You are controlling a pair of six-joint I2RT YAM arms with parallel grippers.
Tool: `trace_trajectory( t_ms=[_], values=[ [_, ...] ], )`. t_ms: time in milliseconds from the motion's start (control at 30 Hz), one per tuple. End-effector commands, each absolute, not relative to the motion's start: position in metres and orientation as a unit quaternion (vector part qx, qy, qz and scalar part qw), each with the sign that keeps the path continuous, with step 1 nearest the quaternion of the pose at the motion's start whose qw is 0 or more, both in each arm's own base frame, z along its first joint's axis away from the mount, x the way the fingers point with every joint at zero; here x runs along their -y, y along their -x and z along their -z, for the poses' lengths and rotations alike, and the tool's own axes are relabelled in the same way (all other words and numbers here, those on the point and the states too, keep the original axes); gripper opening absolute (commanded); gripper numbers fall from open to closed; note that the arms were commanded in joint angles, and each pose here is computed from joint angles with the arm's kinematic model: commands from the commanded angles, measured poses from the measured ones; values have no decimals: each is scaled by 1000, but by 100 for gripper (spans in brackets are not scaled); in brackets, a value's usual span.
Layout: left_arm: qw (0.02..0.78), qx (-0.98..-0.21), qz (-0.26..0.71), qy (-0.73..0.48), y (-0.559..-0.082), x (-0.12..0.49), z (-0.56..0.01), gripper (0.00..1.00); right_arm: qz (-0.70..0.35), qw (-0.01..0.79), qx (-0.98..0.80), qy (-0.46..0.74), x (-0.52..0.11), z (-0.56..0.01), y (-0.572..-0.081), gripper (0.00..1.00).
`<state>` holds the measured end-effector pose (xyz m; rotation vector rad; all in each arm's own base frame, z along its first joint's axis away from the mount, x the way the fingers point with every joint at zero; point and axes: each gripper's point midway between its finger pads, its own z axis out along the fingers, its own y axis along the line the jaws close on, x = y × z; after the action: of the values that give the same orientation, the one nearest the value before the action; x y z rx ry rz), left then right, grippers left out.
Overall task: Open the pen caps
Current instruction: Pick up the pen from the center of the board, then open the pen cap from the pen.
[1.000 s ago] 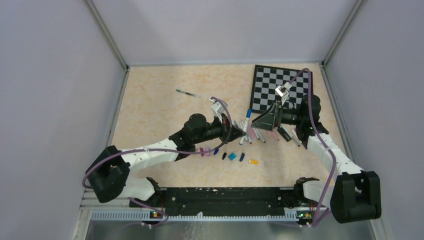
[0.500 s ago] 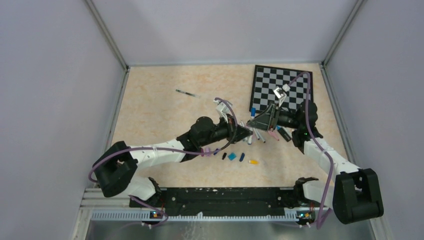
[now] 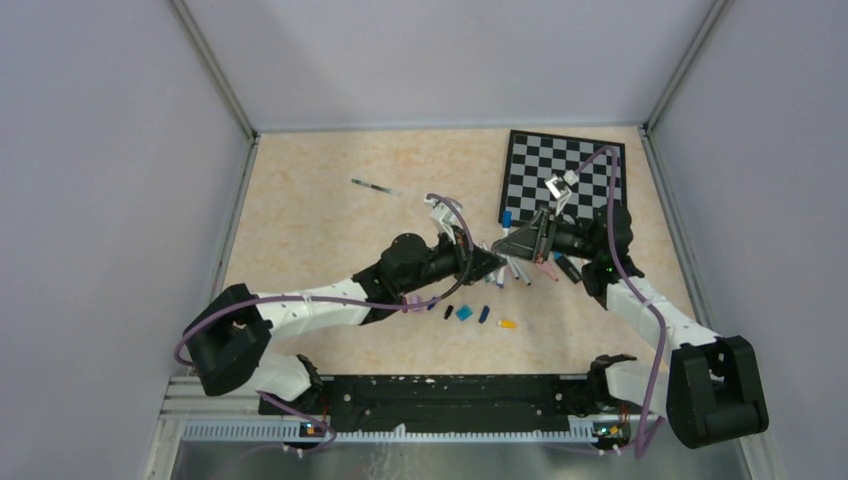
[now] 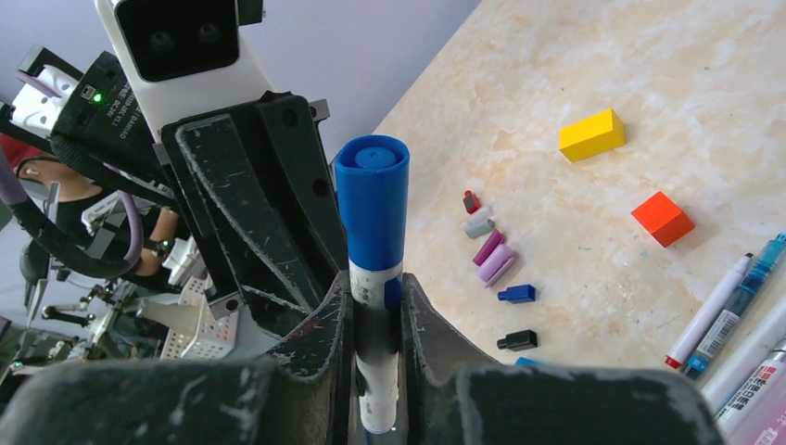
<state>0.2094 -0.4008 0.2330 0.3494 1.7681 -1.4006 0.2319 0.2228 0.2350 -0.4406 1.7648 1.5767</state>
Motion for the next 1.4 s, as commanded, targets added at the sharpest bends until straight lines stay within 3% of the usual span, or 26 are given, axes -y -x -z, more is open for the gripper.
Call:
trace_trajectory(
  t_ms=[0,267,367,567,933,1033,1233,1367],
  values=[
    [467,-673,556,-144,-215,394,-266,17,-613,362,-672,204,-226,-245,-224,0],
    [528,-647,526,-160,-207,357,-281,69,-585,382,-669,253,-219,-238,-222,0],
    [551,-631,518,-173,-202,343,-287,98,-574,378,-662,299,-218,-228,-212,0],
    [537,-604,548,-214,-186,340,-300,99,-572,364,-621,394,-213,-206,-182,0],
    [477,-588,609,-236,-185,377,-298,98,-587,354,-598,415,-212,-205,-168,0],
    [478,-572,619,-246,-185,385,-301,93,-588,354,-596,417,-212,-206,-167,0],
    [464,-551,647,-251,-182,396,-300,68,-590,353,-596,416,-212,-205,-167,0],
    [450,-550,657,-251,-182,402,-296,62,-591,351,-595,416,-212,-206,-166,0]
  ],
)
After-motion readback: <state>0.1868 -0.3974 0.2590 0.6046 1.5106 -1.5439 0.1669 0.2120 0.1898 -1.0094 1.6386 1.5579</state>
